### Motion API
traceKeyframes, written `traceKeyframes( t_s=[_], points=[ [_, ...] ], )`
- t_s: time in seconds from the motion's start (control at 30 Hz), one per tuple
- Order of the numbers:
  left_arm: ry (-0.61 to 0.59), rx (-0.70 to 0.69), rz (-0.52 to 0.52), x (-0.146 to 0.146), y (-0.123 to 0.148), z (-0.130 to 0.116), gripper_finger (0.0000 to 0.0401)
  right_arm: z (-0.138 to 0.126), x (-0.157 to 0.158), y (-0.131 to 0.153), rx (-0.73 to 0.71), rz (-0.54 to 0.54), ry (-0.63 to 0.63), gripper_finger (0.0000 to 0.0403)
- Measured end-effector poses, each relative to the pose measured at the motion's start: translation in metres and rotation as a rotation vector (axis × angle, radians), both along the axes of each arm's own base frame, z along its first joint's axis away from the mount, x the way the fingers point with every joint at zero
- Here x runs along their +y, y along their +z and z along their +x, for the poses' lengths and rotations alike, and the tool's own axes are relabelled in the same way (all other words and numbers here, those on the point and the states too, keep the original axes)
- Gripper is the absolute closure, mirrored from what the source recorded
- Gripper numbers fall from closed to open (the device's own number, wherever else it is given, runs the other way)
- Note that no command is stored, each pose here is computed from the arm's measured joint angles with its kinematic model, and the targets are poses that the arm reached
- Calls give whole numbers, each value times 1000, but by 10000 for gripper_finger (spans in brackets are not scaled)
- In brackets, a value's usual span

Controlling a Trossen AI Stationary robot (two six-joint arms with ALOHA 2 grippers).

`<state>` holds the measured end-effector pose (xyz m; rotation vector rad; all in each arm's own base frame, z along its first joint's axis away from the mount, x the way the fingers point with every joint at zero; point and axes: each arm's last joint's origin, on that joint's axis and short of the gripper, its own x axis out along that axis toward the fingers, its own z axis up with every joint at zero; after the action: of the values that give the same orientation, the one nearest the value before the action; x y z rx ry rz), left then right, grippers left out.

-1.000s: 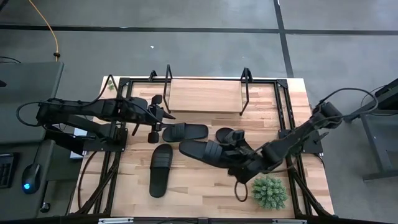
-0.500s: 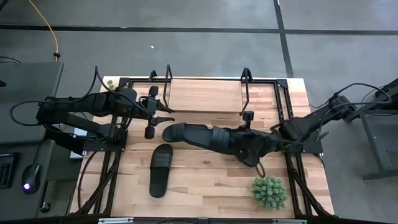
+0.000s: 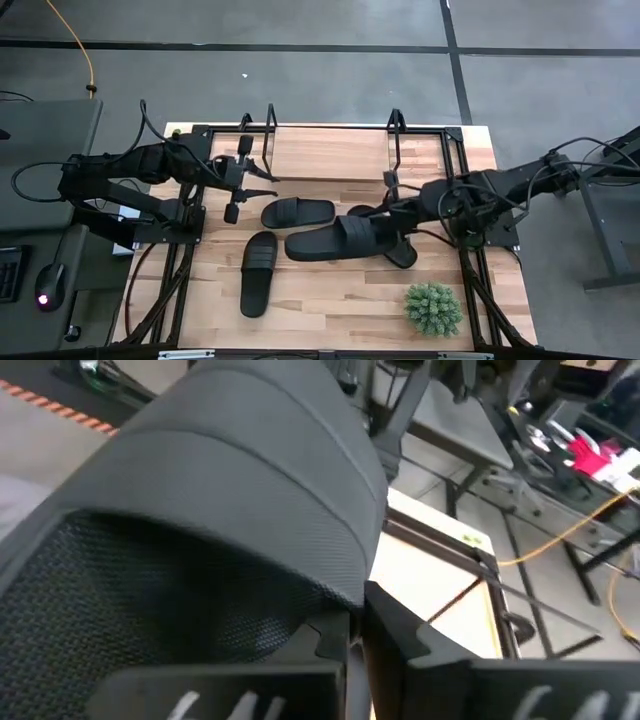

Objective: Pick and place slides into the shelf
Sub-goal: Put the black slipper on the shelf

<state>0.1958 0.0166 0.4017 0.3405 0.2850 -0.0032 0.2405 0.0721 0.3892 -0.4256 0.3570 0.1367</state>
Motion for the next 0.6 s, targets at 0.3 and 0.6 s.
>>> traceKeyframes(
  t_s=[0.3,0.6],
  points=[
    [-44,-86,189,-17,9,3,290,7,-21,1,5,66,42,402],
    [-51,-110,353,-51,7,17,290,10,-28,4,-25,99,79,402]
  ],
)
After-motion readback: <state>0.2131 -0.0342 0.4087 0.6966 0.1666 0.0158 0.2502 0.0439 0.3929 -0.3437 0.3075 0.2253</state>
